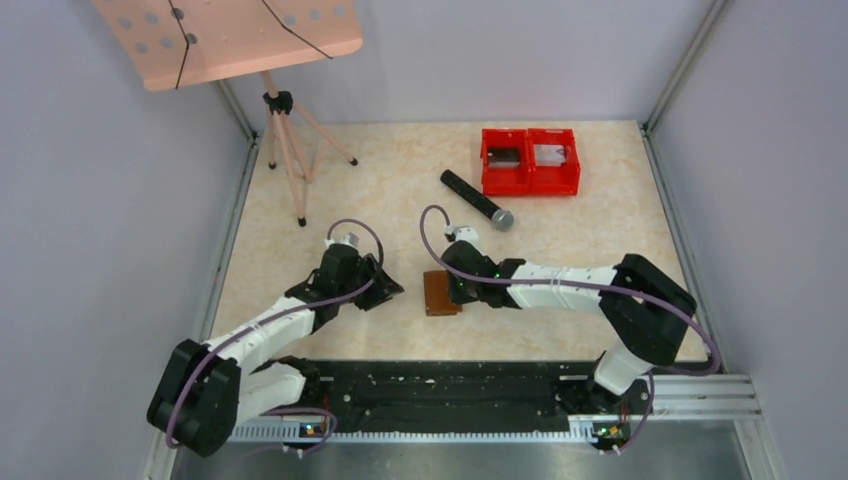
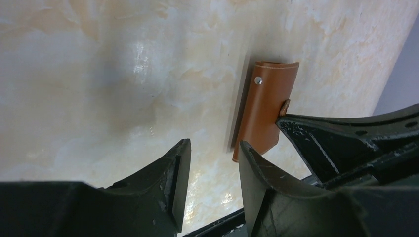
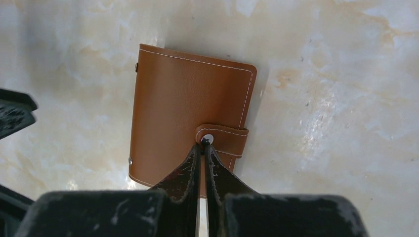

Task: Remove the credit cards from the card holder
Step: Open the card holder at the center of the board.

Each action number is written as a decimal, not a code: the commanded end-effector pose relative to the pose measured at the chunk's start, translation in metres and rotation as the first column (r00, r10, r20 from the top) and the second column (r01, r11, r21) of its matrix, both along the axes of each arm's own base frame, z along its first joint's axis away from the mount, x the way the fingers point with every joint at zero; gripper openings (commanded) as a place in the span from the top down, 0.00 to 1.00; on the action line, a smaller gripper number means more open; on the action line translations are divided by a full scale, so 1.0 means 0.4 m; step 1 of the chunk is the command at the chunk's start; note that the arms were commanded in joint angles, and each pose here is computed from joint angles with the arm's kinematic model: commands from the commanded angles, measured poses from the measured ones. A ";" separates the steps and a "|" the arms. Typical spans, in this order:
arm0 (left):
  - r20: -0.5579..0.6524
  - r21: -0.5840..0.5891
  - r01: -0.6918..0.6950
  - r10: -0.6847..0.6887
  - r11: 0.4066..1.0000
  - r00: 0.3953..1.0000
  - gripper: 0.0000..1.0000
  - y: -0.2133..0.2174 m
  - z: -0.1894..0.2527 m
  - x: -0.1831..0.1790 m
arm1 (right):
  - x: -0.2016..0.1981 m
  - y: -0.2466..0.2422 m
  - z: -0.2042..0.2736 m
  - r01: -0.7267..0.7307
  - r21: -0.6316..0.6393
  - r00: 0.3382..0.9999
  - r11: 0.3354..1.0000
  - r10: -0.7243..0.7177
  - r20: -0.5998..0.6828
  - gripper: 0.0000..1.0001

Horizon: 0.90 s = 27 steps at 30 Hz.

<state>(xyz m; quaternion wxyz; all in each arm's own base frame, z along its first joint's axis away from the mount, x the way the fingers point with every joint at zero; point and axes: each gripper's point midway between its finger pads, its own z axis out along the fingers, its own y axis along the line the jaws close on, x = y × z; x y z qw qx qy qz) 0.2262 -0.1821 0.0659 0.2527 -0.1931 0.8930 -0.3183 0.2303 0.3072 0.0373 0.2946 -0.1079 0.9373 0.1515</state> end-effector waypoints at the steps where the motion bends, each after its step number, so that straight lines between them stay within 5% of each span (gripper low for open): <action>1: 0.041 -0.101 0.094 -0.091 0.990 0.995 0.54 -0.065 0.022 0.019 | -0.051 0.003 0.010 -0.115 0.057 0.993 0.992 0.115 0.003 1.00; 13: 0.030 -0.270 0.258 -0.259 0.928 0.965 0.54 -0.189 0.004 0.007 | -0.087 0.033 0.057 -0.173 0.211 0.985 0.962 0.170 0.031 1.00; 27: -0.080 -0.185 0.260 -0.278 0.948 0.957 0.64 -0.190 -0.095 -0.008 | -0.076 0.004 0.128 -0.114 0.260 0.992 0.959 0.093 0.091 1.00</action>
